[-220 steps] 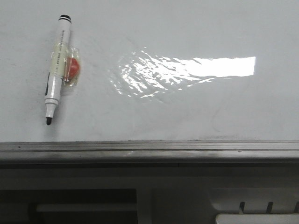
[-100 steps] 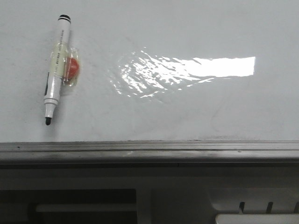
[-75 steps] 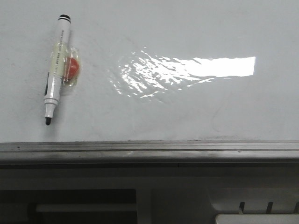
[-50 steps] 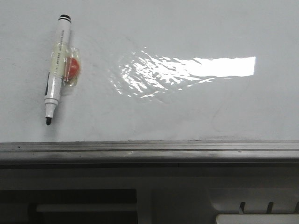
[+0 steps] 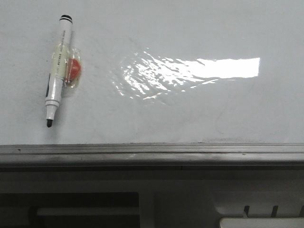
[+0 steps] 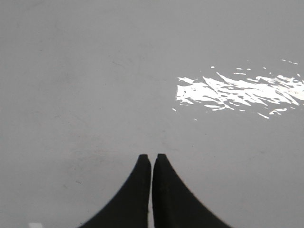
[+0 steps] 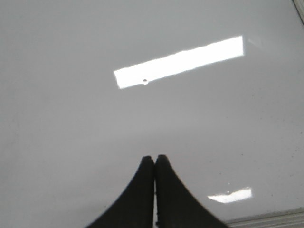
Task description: Write number 9 on whiteboard
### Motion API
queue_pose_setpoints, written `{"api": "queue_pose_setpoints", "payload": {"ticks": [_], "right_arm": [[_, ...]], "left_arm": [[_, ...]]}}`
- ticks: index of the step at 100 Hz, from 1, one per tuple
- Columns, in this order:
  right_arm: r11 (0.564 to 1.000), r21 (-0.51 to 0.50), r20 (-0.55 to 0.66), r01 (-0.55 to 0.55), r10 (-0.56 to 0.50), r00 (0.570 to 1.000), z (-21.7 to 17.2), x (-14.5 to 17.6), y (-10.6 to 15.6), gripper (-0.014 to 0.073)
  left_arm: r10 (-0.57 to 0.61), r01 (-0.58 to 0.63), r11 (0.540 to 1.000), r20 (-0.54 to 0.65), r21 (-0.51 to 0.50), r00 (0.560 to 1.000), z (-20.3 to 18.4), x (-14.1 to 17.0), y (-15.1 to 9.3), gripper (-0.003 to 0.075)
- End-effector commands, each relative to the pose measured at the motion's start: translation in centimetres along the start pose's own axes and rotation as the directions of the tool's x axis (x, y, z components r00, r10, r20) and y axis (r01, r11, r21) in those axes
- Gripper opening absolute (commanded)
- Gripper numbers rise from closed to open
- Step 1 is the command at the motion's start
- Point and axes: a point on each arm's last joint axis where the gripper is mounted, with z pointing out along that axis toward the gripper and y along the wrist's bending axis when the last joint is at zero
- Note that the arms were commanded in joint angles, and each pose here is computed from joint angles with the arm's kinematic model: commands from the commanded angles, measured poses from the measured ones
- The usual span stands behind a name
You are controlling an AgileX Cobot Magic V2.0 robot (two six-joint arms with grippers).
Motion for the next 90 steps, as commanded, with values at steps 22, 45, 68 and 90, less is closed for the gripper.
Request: {"api": "queue_pose_setpoints", "payload": {"ticks": [22, 45, 68, 90], "right_arm": [[0.998, 0.003, 0.032, 0.066, -0.066, 0.997, 0.2, -1.7, 0.3, -0.0069], [0.992, 0.029, -0.082, 0.125, -0.122, 0.989, 1.4, -5.0, 0.8, -0.0069], [0.992, 0.054, -0.276, 0.113, -0.094, 0.956, 2.8, -6.0, 0.9, -0.0069], [0.995, 0.054, -0.286, 0.085, -0.066, 0.956, 2.9, -5.8, 1.0, -0.0069]], "left_arm": [[-0.072, 0.071, 0.997, 0.084, 0.009, 0.994, -0.2, -0.7, 0.0, -0.0020], [-0.039, 0.039, 0.999, -0.005, 0.013, 0.999, -0.1, -4.1, -0.3, -0.0020], [-0.056, 0.058, 0.997, -0.060, 0.042, 0.997, 0.8, -5.4, -0.5, -0.0019], [-0.029, 0.036, 0.991, -0.054, 0.126, 0.998, 1.2, -5.5, -1.1, 0.0279]]}}
